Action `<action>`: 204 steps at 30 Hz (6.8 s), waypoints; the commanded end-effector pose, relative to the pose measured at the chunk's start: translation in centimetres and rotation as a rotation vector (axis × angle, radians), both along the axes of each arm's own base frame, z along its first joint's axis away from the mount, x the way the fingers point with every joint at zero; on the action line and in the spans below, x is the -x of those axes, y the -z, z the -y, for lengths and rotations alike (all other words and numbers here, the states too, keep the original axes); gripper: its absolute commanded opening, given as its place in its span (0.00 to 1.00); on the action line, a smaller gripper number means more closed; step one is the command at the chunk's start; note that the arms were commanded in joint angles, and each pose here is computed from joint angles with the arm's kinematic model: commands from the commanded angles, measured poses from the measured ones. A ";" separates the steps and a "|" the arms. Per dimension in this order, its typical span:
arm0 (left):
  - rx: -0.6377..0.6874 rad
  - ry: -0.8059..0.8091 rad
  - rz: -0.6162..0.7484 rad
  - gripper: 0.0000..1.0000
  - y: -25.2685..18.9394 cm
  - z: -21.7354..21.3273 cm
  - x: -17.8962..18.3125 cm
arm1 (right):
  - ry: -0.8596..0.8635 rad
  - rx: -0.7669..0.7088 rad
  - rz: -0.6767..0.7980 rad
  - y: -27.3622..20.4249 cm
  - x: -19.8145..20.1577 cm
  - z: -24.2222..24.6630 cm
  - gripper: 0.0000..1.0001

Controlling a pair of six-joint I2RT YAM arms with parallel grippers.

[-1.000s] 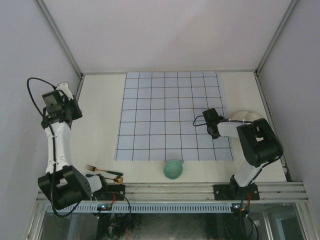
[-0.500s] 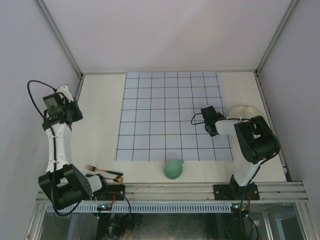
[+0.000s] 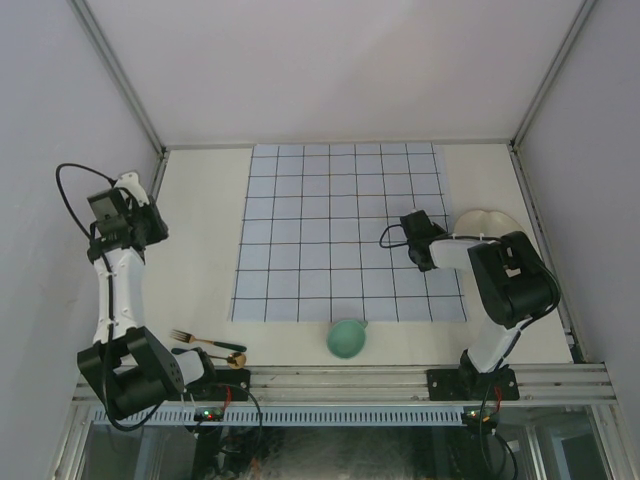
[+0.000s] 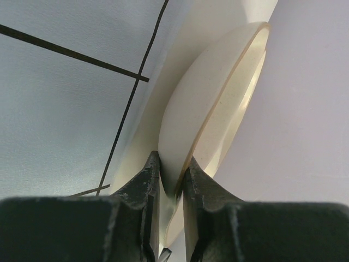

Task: Set the dinner table for one person
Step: Pick up the plate from the corner of the board, then place the plate on the napkin.

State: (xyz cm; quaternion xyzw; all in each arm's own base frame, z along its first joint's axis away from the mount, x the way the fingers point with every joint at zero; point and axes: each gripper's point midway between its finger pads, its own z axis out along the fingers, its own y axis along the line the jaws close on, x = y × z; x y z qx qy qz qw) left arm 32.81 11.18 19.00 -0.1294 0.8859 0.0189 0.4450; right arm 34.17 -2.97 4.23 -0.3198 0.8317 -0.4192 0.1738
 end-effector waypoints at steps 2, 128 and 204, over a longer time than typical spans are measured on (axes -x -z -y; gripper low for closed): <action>0.014 0.017 0.048 0.36 0.3 0.5 0.1 | 0.039 0.095 0.138 -4.4 -1.9 0.2 0.00; 0.041 -0.052 0.015 0.36 2.0 -1.6 1.0 | -0.709 0.156 0.299 -2.4 -3.7 -36.2 0.00; -0.061 -0.014 0.068 0.37 1.0 -2.6 0.5 | -0.113 -1.201 0.049 -14.7 -6.5 -14.3 0.71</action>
